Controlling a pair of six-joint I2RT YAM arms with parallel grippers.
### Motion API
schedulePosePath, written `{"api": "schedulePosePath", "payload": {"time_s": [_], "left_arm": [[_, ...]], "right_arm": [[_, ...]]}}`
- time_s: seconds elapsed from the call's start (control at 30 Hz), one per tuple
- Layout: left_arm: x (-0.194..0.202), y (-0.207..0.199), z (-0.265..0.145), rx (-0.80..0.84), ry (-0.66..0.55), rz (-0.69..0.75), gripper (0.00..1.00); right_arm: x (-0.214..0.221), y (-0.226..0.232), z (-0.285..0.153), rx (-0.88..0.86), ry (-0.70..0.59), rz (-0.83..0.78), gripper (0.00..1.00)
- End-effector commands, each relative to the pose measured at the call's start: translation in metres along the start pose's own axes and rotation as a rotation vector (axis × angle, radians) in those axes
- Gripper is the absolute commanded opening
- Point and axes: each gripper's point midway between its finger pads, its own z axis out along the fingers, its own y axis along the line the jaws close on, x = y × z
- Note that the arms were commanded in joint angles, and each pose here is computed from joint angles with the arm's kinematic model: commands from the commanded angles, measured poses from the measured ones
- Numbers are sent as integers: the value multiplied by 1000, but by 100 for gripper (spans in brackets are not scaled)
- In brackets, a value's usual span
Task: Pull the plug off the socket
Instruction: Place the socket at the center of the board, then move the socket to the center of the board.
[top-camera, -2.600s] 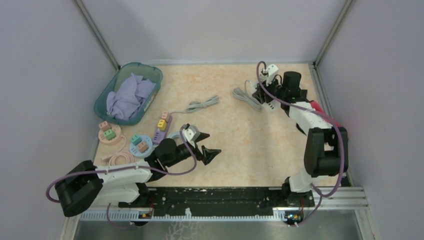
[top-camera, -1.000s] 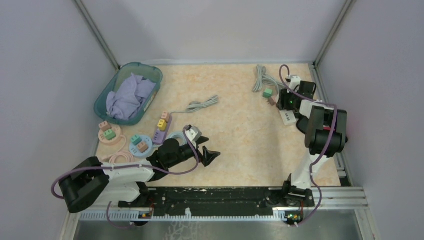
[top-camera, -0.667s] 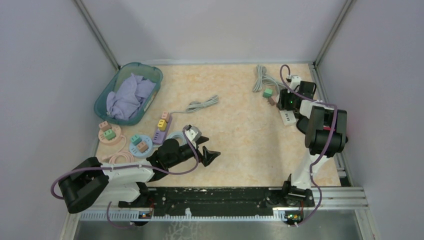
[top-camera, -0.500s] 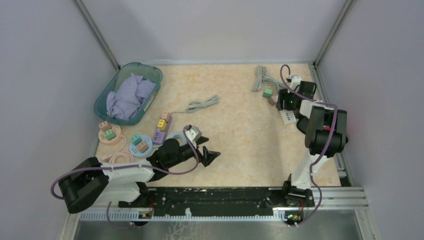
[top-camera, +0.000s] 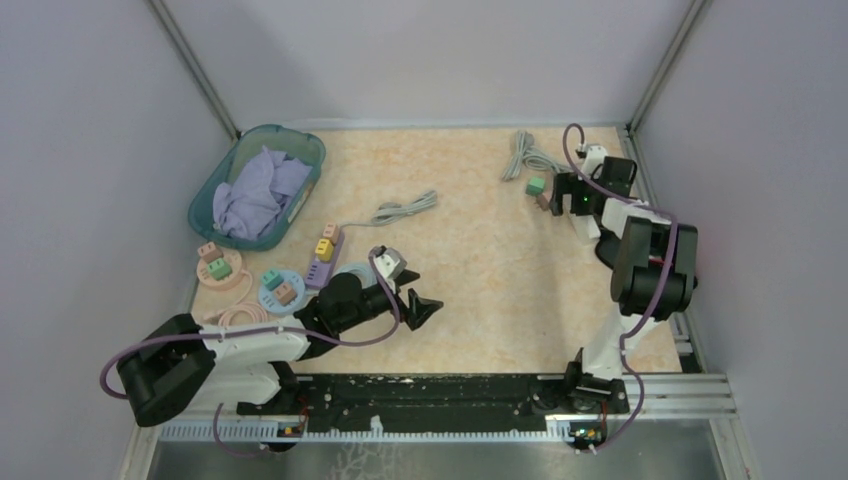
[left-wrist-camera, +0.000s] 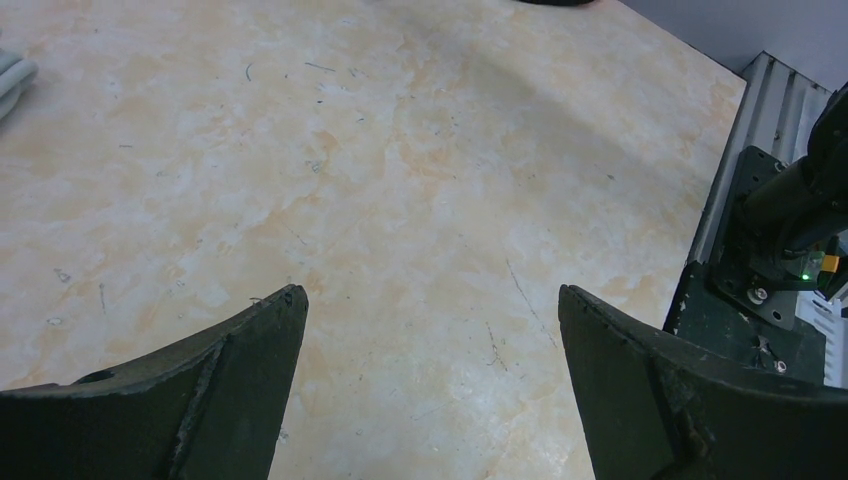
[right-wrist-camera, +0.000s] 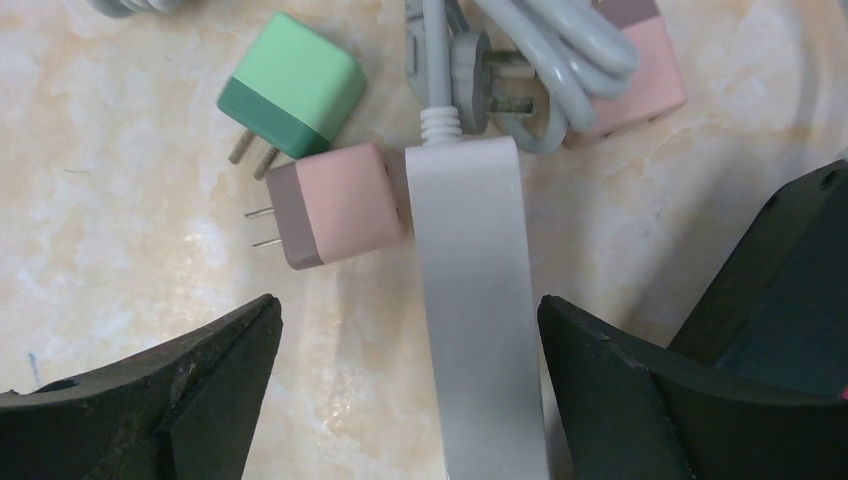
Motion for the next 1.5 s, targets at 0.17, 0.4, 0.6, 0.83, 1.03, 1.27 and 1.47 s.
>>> {"api": "schedulePosePath", "payload": {"time_s": [0.17,0.4,0.6,0.83,1.03,1.27,1.47], "left_arm": [[-20,-1,3,2,-26,8,100],[-24,5,0,-27,-23,25,100],[-30,20,0,-91,2,33,100],[-52,49,1,-147,19,-18,100],[-72,84,-6,-229,-3,-102,100],[-72,131,-22,-426,65,-164,100],[-64,175,-46,-663,202,-61,100]], "right_arm": [[-88,15,-60,-28,-236,-92,99],[-120,52,-110,-168,-309,-164,99],[-152,98,-175,-322,-465,-173,99],[-165,142,-234,-484,-587,-184,99],[-130,192,-257,-854,-609,-236,99],[-97,196,-242,-907,-590,-188,99],[-90,194,-232,-907,-571,-162,99]]}}
